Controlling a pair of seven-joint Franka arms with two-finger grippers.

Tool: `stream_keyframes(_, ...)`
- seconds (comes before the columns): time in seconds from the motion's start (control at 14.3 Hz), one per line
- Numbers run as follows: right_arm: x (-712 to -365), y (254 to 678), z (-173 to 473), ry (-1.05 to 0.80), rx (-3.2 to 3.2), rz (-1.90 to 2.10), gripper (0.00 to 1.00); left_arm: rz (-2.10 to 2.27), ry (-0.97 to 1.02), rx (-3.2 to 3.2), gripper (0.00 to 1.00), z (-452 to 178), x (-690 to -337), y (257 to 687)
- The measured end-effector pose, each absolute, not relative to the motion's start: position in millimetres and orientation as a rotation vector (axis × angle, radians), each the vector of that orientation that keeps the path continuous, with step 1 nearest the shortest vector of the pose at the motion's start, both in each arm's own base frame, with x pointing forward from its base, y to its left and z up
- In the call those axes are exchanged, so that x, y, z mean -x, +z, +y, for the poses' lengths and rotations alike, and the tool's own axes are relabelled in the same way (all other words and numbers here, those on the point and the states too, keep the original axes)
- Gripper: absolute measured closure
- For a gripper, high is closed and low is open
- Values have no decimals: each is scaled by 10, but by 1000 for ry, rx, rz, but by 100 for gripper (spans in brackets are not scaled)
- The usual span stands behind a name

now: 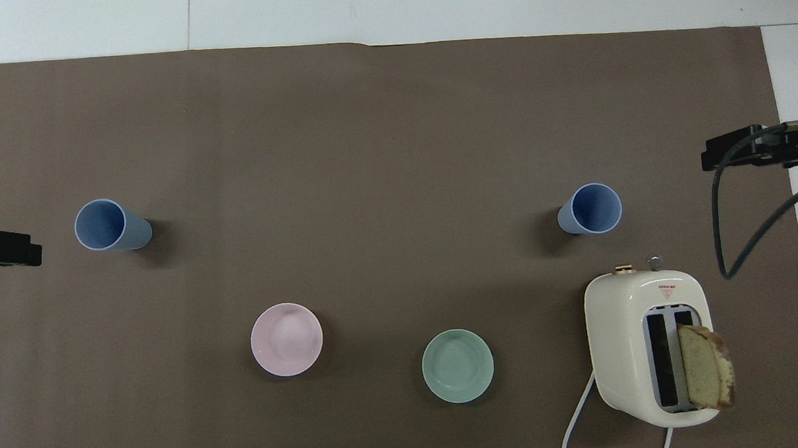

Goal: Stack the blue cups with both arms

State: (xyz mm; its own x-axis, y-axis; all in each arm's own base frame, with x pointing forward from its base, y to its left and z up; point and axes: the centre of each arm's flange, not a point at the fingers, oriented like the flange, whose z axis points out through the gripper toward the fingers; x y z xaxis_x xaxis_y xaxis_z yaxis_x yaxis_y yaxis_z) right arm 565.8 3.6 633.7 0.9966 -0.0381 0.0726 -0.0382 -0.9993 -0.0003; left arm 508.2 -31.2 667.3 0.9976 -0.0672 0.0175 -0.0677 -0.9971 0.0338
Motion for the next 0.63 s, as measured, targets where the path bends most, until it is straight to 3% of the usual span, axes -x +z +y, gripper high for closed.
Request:
stream_keyframes(0.35, -5658, 6337, 36, 114, -3138, -60, 0, -73, 70, -3105, 0, -226, -5145, 6627)
stream_keyframes(0.63, -5658, 6337, 36, 114, -3138, -60, 0, 47, 105, -3106, 0, 164, -5415, 6015)
